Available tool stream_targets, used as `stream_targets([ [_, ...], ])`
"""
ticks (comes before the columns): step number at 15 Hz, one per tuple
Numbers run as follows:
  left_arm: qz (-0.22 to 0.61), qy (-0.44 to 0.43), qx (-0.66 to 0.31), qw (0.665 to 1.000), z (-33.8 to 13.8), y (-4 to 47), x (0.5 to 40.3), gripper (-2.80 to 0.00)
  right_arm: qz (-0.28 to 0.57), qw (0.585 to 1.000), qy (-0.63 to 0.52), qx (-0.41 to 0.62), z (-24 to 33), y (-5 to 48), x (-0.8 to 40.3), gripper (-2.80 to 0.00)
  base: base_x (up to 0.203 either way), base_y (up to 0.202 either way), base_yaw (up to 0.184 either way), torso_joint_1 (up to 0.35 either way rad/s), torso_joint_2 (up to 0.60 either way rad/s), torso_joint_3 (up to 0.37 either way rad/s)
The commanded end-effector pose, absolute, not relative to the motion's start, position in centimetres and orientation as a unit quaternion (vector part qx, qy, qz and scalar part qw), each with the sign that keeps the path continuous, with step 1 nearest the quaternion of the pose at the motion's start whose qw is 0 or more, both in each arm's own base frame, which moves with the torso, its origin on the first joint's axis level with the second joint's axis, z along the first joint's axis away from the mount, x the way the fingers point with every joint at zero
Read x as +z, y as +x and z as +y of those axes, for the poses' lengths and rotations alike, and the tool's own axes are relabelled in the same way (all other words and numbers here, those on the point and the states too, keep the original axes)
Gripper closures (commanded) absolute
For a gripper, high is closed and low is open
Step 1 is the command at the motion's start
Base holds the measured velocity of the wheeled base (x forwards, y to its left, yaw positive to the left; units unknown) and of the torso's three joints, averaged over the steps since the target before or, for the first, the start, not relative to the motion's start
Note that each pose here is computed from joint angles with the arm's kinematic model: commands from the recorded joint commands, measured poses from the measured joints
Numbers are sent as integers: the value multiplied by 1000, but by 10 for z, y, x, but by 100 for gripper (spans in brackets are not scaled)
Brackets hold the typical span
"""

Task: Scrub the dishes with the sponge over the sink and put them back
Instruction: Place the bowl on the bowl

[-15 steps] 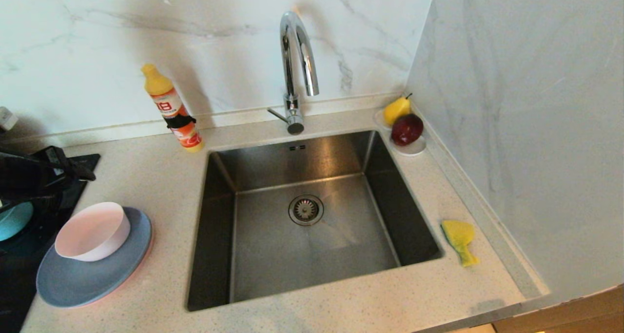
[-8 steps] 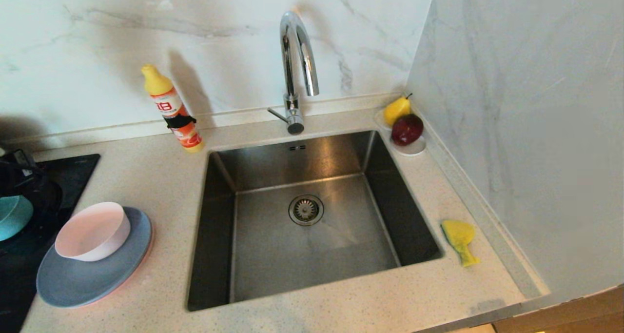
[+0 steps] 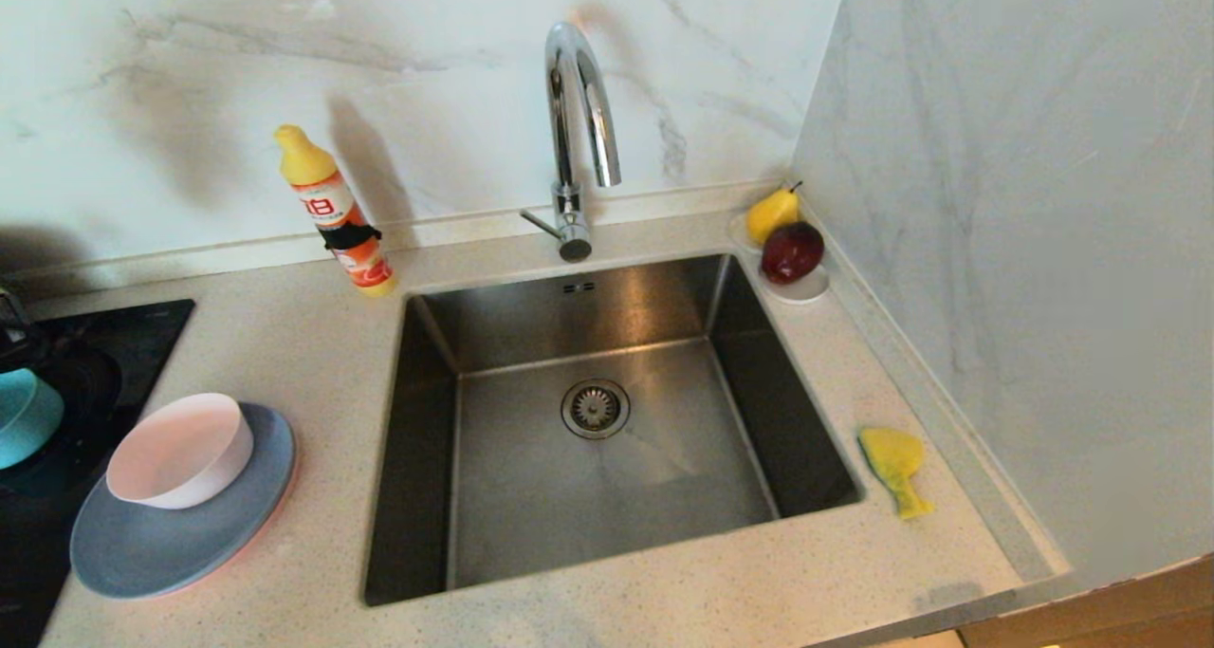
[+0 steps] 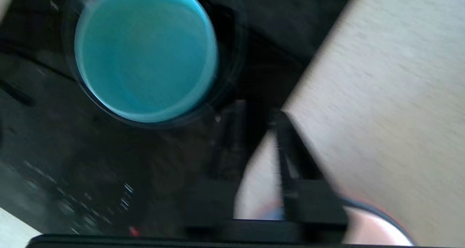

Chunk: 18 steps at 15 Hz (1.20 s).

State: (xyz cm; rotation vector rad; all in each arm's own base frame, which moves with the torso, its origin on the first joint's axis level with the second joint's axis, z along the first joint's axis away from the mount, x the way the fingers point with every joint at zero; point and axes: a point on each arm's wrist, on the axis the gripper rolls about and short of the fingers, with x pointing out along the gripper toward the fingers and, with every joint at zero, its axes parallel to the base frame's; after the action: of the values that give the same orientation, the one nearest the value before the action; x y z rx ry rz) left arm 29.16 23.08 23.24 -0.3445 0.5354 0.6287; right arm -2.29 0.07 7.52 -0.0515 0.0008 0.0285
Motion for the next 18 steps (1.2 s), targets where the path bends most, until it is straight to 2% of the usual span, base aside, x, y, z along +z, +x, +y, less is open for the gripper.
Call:
stream_targets([
  [1,265,-175,302,899,249,300,220,-280,0,1000,-26,15,1,-23,75,0,0,0,0,0,0,0],
  [18,274,-177,267,907,297,345,178,-280,0,1000,-26,15,1,-23,75,0,0,0,0,0,0,0],
])
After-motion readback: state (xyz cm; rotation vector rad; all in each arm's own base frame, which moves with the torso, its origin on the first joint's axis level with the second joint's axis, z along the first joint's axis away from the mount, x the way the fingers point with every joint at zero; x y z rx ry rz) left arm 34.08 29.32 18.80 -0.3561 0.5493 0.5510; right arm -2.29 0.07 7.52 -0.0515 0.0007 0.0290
